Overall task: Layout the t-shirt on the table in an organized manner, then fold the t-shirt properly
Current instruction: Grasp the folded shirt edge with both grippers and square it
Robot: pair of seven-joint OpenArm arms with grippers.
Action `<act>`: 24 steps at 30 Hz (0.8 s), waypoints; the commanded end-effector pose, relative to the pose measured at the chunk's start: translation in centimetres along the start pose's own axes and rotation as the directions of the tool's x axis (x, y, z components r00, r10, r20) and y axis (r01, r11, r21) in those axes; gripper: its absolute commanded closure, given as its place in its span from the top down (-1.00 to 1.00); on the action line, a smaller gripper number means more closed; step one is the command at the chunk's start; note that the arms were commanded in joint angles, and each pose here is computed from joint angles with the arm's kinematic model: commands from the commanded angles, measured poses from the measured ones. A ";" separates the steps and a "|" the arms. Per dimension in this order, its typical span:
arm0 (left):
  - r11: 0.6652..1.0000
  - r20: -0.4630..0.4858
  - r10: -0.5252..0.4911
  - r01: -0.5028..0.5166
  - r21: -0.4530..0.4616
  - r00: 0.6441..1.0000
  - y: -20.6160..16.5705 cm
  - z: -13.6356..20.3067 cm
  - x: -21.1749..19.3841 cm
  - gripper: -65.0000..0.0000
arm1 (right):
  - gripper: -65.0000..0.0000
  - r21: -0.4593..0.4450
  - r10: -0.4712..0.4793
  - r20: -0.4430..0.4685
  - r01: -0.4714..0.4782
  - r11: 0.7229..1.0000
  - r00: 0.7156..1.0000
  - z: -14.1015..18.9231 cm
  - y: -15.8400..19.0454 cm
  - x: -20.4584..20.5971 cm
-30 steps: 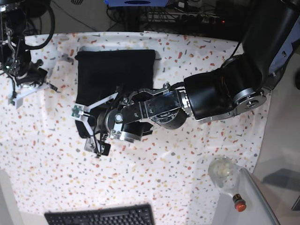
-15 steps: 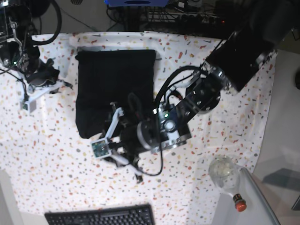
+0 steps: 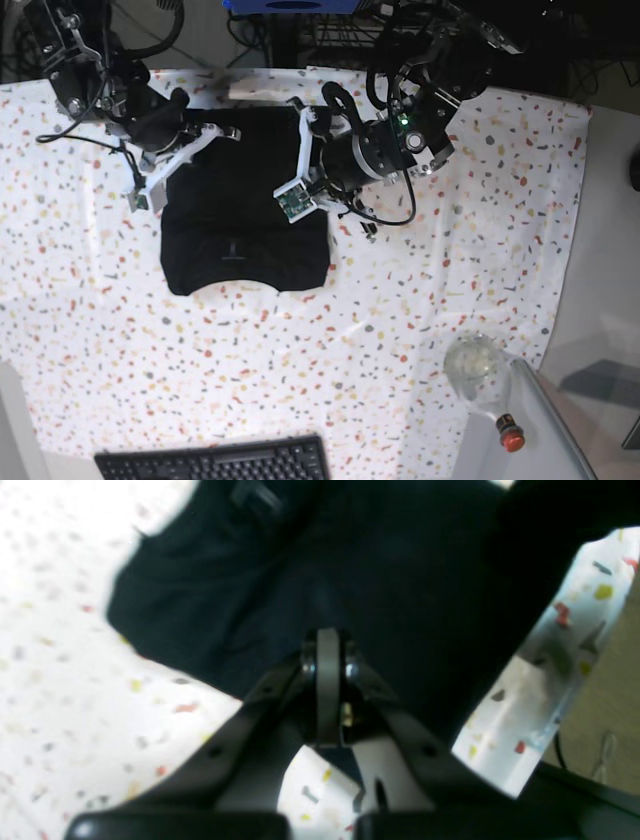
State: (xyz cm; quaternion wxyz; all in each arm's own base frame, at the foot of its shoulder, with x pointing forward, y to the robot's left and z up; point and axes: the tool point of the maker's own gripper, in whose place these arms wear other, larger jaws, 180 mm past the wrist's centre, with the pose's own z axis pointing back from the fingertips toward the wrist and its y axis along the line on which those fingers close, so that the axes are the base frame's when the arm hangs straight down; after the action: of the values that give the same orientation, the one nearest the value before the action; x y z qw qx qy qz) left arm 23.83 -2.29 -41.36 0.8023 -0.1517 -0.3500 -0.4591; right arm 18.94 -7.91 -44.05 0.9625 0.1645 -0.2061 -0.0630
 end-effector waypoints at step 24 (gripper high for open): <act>1.000 -0.062 0.013 -0.014 -0.013 0.998 -0.3 0.3 -3.1 -1.00 | -1.00 -0.004 0.010 0.122 -0.009 1.000 0.992 2.0 -0.7 0.9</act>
State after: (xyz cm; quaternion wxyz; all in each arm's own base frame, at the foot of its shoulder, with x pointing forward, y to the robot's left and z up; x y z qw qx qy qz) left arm 22.38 0.50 -44.07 0.8213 -0.1306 -0.3085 -0.4619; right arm 18.58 -9.63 -42.75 0.9523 0.1501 -0.2565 -0.0692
